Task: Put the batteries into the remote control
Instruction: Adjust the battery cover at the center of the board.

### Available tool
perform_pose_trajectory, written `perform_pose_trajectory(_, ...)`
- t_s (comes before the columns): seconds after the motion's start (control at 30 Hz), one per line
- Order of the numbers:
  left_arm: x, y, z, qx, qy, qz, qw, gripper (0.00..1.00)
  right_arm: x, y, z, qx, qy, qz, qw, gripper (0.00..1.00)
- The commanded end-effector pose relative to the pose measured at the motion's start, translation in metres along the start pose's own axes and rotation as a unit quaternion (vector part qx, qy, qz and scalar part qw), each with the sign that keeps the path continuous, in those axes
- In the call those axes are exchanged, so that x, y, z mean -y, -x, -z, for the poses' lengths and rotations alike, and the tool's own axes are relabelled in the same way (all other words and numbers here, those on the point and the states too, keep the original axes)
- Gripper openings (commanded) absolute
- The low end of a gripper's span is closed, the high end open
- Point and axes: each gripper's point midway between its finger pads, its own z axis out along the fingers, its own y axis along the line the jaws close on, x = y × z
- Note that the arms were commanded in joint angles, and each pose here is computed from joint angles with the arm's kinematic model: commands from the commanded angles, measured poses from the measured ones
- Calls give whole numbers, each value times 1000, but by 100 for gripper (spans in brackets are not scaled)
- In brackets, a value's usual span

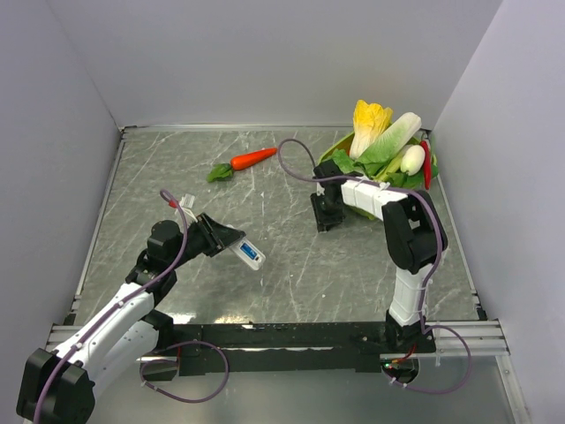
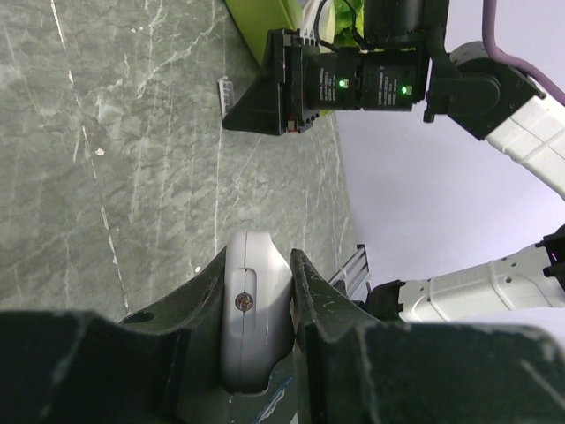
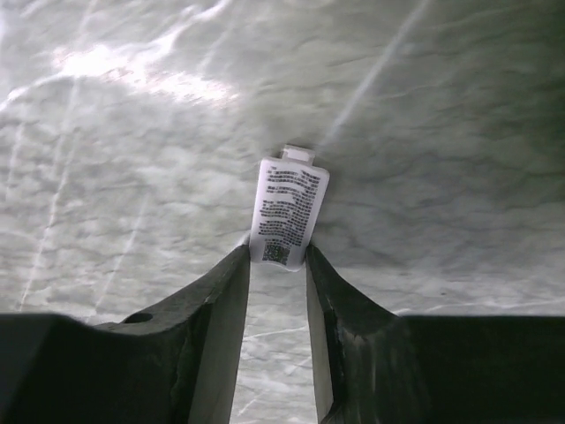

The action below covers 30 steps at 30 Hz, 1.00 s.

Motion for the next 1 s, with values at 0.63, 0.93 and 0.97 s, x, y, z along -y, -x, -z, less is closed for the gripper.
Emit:
perform_pose_trajectory(0.63, 15, 7, 5, 15, -26, -8, 1000, 1, -82, 54, -8, 85, 88, 68, 990, 70)
perform_pose_trajectory(0.93, 17, 10, 8, 22, -23, -17, 999, 1, -62, 84, 37, 148, 123, 121, 974, 71)
perform_pose_trajectory(0.97, 16, 9, 8, 21, -24, -17, 999, 1, -56, 84, 36, 140, 119, 120, 976, 72)
